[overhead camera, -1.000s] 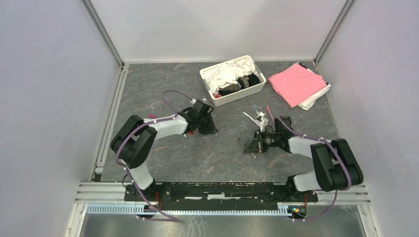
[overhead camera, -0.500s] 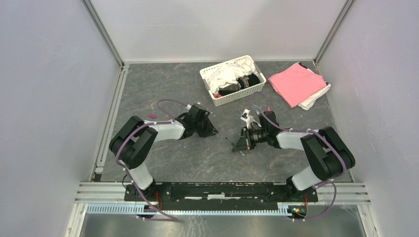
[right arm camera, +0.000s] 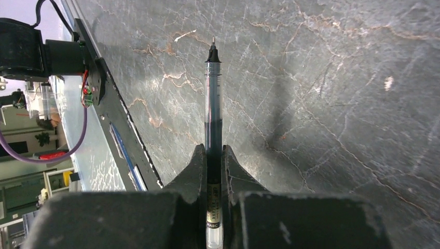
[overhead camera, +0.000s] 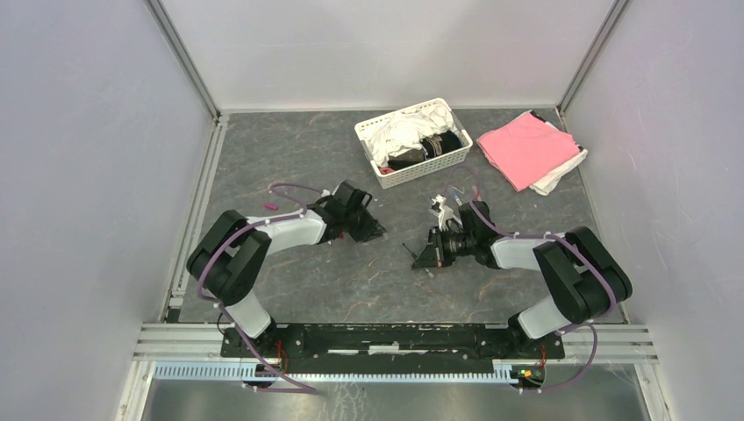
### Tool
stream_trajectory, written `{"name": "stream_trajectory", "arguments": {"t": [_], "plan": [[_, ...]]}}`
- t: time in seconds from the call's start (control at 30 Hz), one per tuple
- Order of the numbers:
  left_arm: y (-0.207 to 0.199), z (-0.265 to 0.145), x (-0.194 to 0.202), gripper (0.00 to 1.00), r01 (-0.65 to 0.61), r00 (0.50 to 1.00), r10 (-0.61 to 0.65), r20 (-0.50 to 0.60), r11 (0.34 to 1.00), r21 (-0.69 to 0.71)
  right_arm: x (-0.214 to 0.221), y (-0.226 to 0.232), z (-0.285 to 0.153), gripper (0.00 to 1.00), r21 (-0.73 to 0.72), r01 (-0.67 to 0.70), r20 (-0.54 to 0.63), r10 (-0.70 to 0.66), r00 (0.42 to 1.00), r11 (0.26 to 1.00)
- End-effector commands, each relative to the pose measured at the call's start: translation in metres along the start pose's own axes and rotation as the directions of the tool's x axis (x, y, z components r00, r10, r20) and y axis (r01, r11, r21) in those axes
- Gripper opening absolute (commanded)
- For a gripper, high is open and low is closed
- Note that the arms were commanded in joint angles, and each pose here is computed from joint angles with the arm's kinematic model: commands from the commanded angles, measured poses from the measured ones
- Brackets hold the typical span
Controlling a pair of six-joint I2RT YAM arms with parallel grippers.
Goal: Insert the pens into the pen caps
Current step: Pick up the pen cap from the center of the board, then insert the pen cap onto the pen.
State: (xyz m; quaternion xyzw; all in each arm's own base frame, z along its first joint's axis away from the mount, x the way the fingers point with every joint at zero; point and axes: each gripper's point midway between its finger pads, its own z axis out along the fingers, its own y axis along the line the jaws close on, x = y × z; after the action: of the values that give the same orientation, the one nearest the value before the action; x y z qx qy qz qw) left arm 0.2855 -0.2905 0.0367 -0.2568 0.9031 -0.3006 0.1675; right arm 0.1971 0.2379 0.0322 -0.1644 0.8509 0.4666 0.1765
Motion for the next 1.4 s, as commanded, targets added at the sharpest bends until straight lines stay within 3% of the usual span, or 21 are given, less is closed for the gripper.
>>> {"name": "stream_trajectory", "arguments": {"t": [0.0, 1.37], "plan": [[-0.008, -0.005, -0.009, 0.02, 0.079, 0.996, -0.075, 0.041, 0.993, -0.090, -0.010, 0.005, 0.010, 0.00, 0.002, 0.000, 0.007, 0.000, 1.000, 1.000], [0.005, 0.004, 0.003, 0.02, 0.101, 0.995, -0.099, 0.019, 0.983, -0.154, -0.015, 0.015, 0.043, 0.00, -0.058, -0.040, -0.042, 0.037, 0.998, 0.998]]}}
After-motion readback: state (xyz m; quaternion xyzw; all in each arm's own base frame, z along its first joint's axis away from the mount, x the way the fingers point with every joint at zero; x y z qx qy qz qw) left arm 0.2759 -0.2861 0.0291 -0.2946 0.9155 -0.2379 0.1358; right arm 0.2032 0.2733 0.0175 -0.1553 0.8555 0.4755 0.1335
